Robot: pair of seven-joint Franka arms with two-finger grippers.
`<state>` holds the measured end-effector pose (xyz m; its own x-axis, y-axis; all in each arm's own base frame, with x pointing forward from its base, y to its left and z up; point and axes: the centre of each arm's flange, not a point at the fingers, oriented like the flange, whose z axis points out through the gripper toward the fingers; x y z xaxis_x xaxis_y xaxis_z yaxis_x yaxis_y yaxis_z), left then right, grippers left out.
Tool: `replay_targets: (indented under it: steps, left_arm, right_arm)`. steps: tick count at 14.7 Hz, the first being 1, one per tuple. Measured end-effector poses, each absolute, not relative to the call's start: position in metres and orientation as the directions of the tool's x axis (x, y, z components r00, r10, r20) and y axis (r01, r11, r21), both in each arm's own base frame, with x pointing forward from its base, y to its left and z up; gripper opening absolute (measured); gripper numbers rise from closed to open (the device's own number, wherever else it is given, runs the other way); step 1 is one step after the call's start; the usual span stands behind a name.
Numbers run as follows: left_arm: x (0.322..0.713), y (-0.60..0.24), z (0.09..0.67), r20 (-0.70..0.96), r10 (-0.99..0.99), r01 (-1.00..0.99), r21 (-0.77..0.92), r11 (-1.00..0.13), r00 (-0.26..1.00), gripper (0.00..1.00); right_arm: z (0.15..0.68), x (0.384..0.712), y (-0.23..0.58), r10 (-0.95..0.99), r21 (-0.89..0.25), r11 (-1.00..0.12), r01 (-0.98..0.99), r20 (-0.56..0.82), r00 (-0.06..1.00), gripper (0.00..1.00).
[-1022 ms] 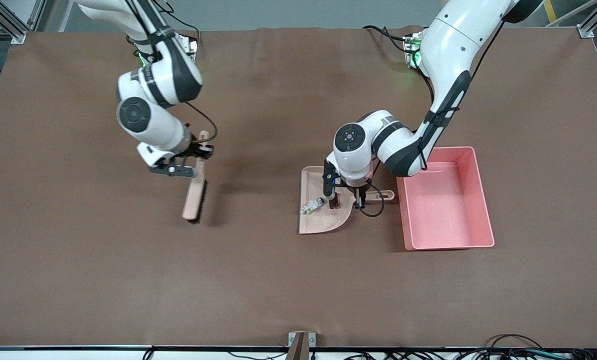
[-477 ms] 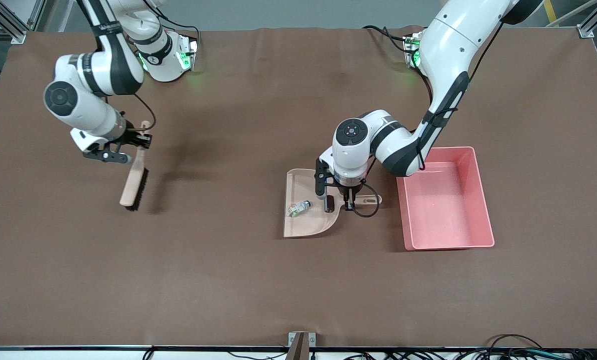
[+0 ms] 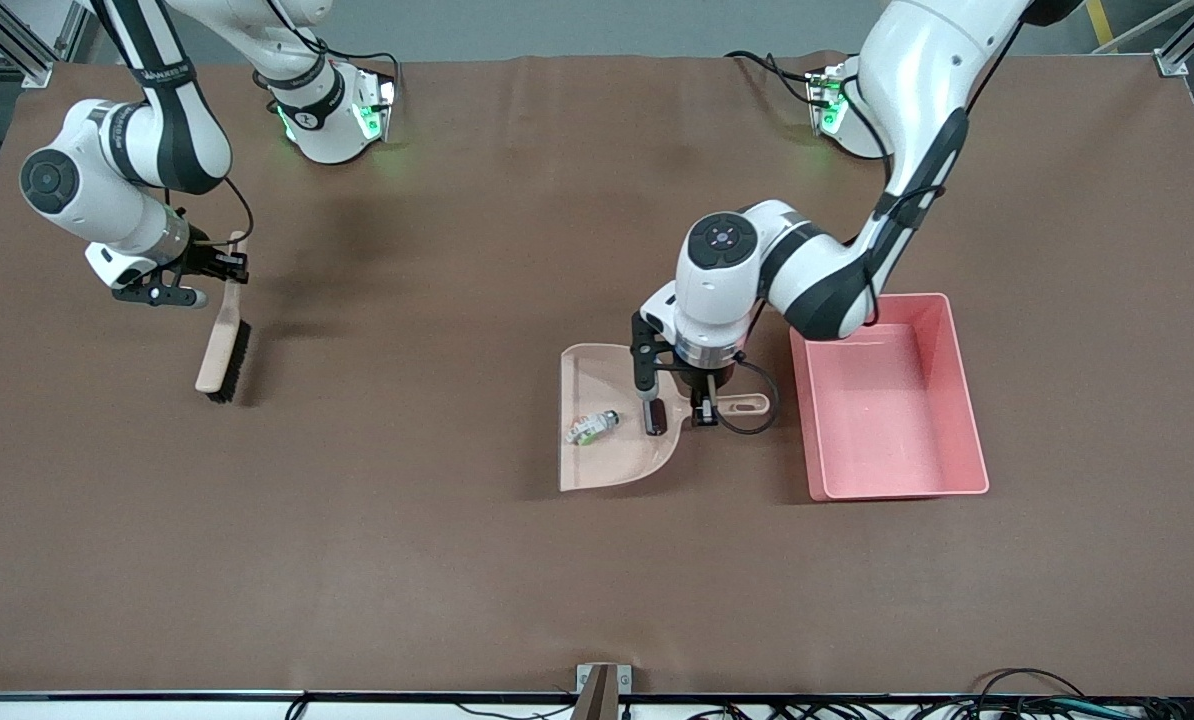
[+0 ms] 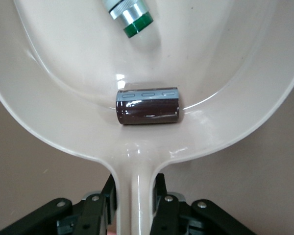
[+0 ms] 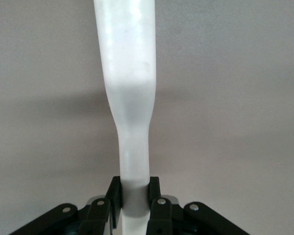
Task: Clean e-waste and dump in bin
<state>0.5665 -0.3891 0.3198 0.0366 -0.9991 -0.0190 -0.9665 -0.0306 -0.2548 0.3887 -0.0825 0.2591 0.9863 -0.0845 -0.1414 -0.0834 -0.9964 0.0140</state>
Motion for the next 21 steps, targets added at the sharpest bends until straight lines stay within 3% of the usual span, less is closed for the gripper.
replay_targets:
  steps: [8,14,16,21]
  left_arm:
    - [0.606,-0.262,0.424,-0.009,-0.989,-0.968,-0.207,-0.143,0.148,0.33]
    - [0.633,-0.129,0.439,-0.036,-0.991,-0.980,-0.156,-0.122,0.129,0.33]
    - [0.634,-0.101,0.431,-0.057,-0.993,-0.987,-0.130,-0.093,0.101,0.33]
    - [0.628,-0.033,0.401,-0.089,-0.995,-0.998,-0.054,-0.028,0.033,0.33]
  right_arm:
    - [0.228,0.380,-0.079,-0.091,0.015,-0.996,-0.089,-0.130,0.987,0.26]
    - [0.215,0.388,-0.086,-0.173,0.026,-0.985,-0.171,-0.142,0.975,0.26]
    - [0.212,0.391,-0.087,-0.190,0.030,-0.982,-0.188,-0.149,0.970,0.39]
    - [0.208,0.396,-0.087,-0.195,0.033,-0.981,-0.193,-0.159,0.968,0.89]
